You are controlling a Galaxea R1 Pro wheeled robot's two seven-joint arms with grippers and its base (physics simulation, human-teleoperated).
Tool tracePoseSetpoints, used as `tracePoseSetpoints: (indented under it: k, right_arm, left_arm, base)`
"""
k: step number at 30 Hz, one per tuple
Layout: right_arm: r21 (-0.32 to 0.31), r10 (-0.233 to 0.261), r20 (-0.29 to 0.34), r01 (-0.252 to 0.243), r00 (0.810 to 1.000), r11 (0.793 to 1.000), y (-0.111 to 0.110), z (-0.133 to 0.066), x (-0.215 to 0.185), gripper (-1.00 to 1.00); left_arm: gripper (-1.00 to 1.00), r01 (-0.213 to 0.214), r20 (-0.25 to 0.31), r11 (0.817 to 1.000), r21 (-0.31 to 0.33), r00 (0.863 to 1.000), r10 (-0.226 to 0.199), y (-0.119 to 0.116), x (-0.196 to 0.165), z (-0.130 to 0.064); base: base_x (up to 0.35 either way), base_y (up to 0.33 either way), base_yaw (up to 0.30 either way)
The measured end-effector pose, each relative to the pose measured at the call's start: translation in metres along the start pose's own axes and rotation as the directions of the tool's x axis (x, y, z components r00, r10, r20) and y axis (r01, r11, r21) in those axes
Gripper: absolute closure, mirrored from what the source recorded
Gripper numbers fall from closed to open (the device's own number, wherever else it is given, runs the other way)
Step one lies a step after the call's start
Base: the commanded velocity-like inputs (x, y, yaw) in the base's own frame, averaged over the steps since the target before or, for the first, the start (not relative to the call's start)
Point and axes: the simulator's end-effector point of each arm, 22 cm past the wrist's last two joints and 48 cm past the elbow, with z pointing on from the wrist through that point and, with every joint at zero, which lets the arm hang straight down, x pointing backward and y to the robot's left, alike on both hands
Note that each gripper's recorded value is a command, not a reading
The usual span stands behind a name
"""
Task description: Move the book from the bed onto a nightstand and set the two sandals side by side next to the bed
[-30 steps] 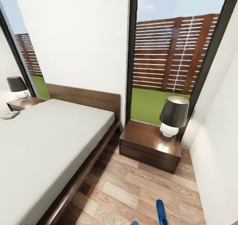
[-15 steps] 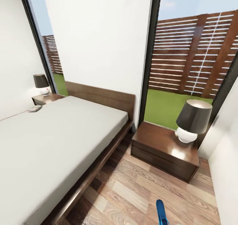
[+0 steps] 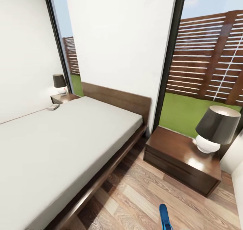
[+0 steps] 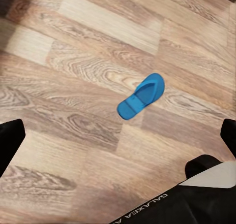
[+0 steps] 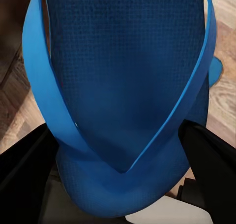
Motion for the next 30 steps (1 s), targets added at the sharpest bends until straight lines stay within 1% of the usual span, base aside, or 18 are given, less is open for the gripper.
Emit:
tracePoseSetpoints:
  k: [15, 24, 30]
  right_arm:
    - [0.0, -0.001, 0.001, 0.001, 1.0, 1.0, 0.0, -0.0001, -0.0001, 1.0]
    - [0.0, -0.001, 0.001, 0.001, 1.0, 1.0, 0.0, 0.0, -0.0002, 1.0]
    - [0.0, -0.001, 0.001, 0.001, 1.0, 1.0, -0.0001, -0.0001, -0.0001, 1.0]
  left_arm:
    - [-1.0, 0.0, 0.0, 1.0, -0.001, 1.0, 0.0, 0.0002, 0.0, -0.0001]
    - [-1.0, 0.0, 0.0, 1.0, -0.001, 1.0, 0.0, 0.0003, 0.0, 0.0]
    - [-1.0, 0.001, 0.001, 1.0, 0.002, 1.0, -0.001, -0.0028, -0.0006, 0.001]
  base:
    - [0.144, -0.19, 0.007]
    - [0.016, -0.03, 0.0]
    - [0.0, -0.247, 0.0]
